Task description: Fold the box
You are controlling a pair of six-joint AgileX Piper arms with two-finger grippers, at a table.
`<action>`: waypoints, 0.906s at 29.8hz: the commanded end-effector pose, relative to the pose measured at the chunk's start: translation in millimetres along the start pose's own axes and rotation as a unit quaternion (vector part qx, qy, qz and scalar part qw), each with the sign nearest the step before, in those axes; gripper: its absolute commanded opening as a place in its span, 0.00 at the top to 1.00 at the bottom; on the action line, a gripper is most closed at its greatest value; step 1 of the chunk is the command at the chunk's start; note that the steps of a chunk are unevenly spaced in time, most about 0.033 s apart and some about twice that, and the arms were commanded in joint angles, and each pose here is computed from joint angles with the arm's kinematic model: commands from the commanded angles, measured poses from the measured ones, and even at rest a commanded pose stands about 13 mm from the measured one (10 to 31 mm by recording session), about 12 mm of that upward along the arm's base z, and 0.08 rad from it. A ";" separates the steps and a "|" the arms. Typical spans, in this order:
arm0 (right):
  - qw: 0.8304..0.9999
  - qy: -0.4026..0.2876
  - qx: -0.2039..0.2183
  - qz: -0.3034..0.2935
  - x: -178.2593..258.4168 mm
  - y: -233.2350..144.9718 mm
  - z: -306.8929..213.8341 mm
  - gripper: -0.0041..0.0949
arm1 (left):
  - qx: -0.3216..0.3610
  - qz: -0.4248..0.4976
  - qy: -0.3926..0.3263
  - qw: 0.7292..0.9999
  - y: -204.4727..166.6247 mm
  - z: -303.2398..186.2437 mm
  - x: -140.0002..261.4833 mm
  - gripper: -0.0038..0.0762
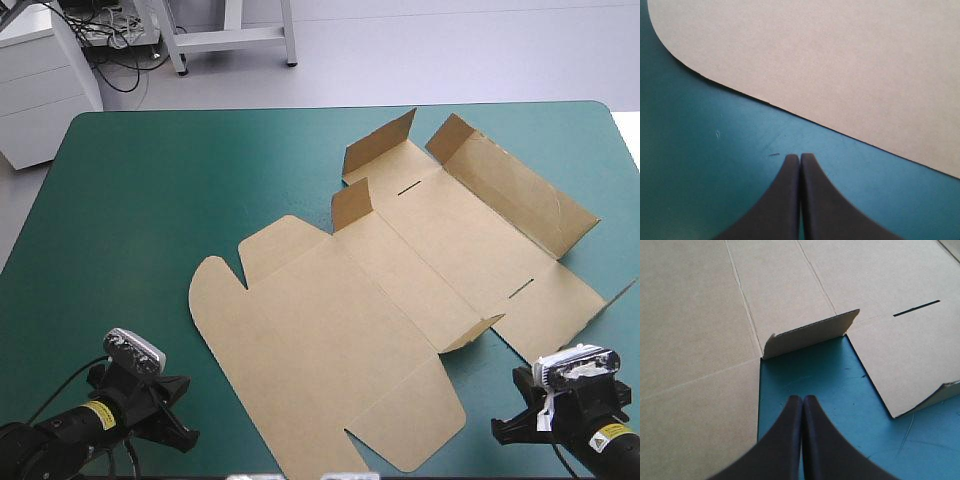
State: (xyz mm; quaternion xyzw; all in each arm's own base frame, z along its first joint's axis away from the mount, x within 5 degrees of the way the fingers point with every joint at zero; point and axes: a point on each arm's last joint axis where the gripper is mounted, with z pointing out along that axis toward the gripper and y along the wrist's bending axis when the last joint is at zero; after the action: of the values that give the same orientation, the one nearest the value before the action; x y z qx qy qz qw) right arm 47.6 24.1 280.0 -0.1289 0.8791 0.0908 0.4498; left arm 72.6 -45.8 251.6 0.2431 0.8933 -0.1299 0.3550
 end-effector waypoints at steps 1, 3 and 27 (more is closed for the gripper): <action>0.999 -0.046 0.001 0.008 -19.1 1.3 -12.5 0.98 | 0.003 -0.005 -0.038 0.999 -0.9 -4.4 -11.5 0.99; 0.999 -0.050 0.005 0.021 -24.4 0.8 -16.3 0.98 | 0.003 -0.005 -0.038 0.999 -0.9 -4.4 -11.5 0.99; 0.994 -0.013 -0.027 0.102 -69.7 10.2 -56.3 0.06 | 0.003 -0.005 -0.038 0.999 -1.0 -4.4 -11.3 0.99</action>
State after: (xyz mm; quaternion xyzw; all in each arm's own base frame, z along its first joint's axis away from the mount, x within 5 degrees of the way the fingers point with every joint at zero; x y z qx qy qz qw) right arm 34.8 26.1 356.7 -0.0782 0.8857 0.1326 0.4379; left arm 72.6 -45.8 251.6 0.2431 0.8933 -0.1299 0.3550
